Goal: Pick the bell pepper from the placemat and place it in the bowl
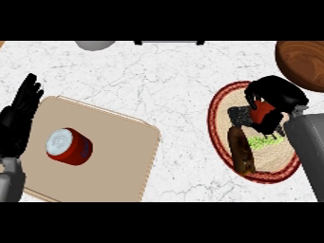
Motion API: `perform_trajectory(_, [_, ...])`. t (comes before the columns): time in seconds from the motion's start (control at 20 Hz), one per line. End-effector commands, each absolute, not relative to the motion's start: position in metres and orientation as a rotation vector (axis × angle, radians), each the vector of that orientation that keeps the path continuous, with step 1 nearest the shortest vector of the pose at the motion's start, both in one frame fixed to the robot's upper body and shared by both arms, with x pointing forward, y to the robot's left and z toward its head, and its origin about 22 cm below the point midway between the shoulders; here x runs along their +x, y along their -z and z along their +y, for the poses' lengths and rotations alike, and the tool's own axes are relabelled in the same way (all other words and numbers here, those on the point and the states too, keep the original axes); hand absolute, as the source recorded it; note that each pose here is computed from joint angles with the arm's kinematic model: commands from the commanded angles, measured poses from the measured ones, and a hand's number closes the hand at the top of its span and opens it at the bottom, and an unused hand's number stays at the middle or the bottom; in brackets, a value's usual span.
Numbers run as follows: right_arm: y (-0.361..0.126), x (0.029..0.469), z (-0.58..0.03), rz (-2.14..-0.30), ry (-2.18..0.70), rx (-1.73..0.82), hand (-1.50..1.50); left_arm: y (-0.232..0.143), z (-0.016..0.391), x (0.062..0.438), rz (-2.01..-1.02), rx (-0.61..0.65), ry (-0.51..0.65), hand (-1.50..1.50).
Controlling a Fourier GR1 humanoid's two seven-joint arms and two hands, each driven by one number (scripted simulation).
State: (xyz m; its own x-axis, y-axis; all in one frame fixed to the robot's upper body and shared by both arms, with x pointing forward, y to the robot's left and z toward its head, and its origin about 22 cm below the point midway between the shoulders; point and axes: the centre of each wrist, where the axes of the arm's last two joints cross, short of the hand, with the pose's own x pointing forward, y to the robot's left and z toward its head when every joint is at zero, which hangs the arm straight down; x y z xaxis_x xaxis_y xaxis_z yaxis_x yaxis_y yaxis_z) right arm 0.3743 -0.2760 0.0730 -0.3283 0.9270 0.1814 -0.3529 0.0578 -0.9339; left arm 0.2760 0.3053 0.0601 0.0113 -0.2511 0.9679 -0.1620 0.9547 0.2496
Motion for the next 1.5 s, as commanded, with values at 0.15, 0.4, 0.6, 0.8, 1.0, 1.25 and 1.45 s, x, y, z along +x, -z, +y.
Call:
perform_trajectory(0.15, [-0.157, 0.354, -0.292, -1.474, -1.321, -0.901, 1.50, -0.054, 0.313, 0.274, -1.541, 0.365, 0.040, 0.00])
perform_trajectory(0.4, [-0.211, 0.345, -0.313, -1.702, -0.976, -1.035, 1.50, -0.059, 0.301, 0.274, -1.560, 0.340, 0.050, 0.00])
perform_trajectory(0.6, [-0.254, 0.336, -0.313, -1.680, -0.894, -1.008, 1.50, -0.055, 0.316, 0.272, -1.572, 0.338, 0.063, 0.00])
perform_trajectory(0.8, [-0.239, 0.345, -0.341, -1.656, -0.782, -1.017, 1.50, -0.048, 0.308, 0.278, -1.559, 0.314, 0.072, 0.00])
perform_trajectory(1.0, [-0.248, 0.374, -0.366, -1.653, -0.730, -0.969, 1.50, -0.060, 0.305, 0.273, -1.564, 0.306, 0.096, 0.00])
perform_trajectory(1.25, [-0.230, 0.381, -0.401, -1.613, -0.725, -0.941, 1.50, -0.068, 0.314, 0.276, -1.584, 0.325, 0.063, 0.00])
perform_trajectory(1.45, [-0.213, 0.402, -0.420, -1.626, -0.699, -0.933, 1.50, -0.061, 0.306, 0.276, -1.580, 0.288, 0.113, 0.00])
